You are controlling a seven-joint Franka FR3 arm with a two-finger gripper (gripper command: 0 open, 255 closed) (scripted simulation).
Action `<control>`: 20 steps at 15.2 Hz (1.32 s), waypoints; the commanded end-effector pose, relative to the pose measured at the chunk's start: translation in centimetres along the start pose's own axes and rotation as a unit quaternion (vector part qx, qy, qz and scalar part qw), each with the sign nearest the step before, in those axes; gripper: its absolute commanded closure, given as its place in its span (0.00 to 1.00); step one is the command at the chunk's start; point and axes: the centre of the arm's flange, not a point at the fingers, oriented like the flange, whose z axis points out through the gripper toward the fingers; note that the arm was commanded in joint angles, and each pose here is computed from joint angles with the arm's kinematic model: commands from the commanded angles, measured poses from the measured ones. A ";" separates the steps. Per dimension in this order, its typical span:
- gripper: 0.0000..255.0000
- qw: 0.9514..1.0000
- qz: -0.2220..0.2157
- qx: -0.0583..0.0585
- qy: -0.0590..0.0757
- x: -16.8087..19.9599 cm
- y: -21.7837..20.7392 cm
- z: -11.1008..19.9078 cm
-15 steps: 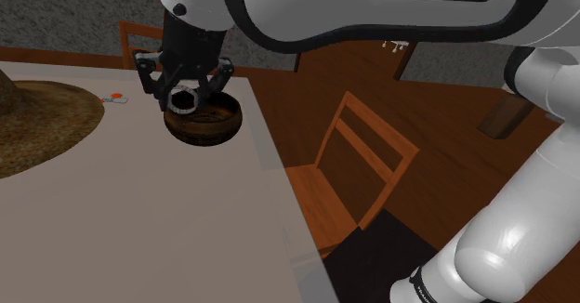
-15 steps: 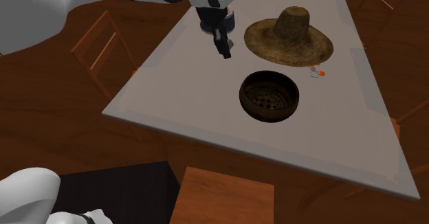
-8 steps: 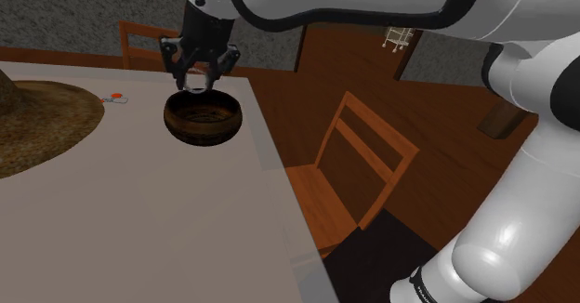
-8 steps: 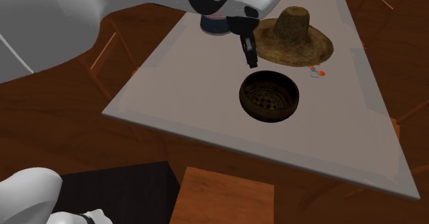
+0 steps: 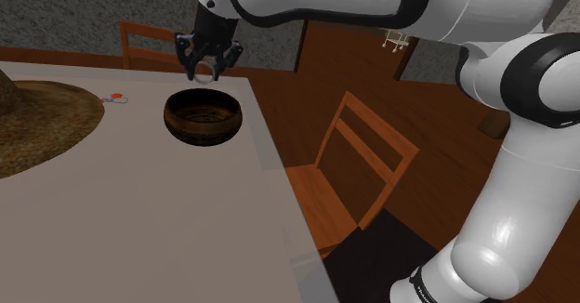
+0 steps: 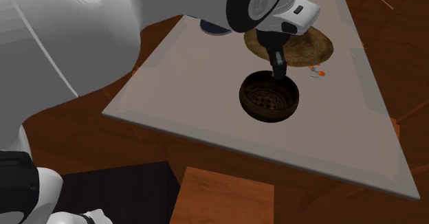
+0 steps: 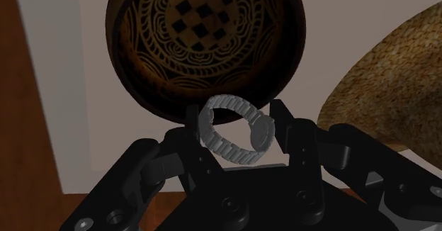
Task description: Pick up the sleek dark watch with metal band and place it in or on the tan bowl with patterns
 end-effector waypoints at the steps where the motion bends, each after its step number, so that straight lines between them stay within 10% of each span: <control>1: 1.00 1.000 0.000 0.000 0.000 -0.1 0.3 1.0; 17: 1.00 1.000 0.000 0.000 0.000 -1.6 0.7 5.4; 18: 0.00 1.000 0.000 0.000 0.000 -1.6 0.7 5.4; 20: 0.00 1.000 0.000 0.000 0.000 -1.6 0.7 5.4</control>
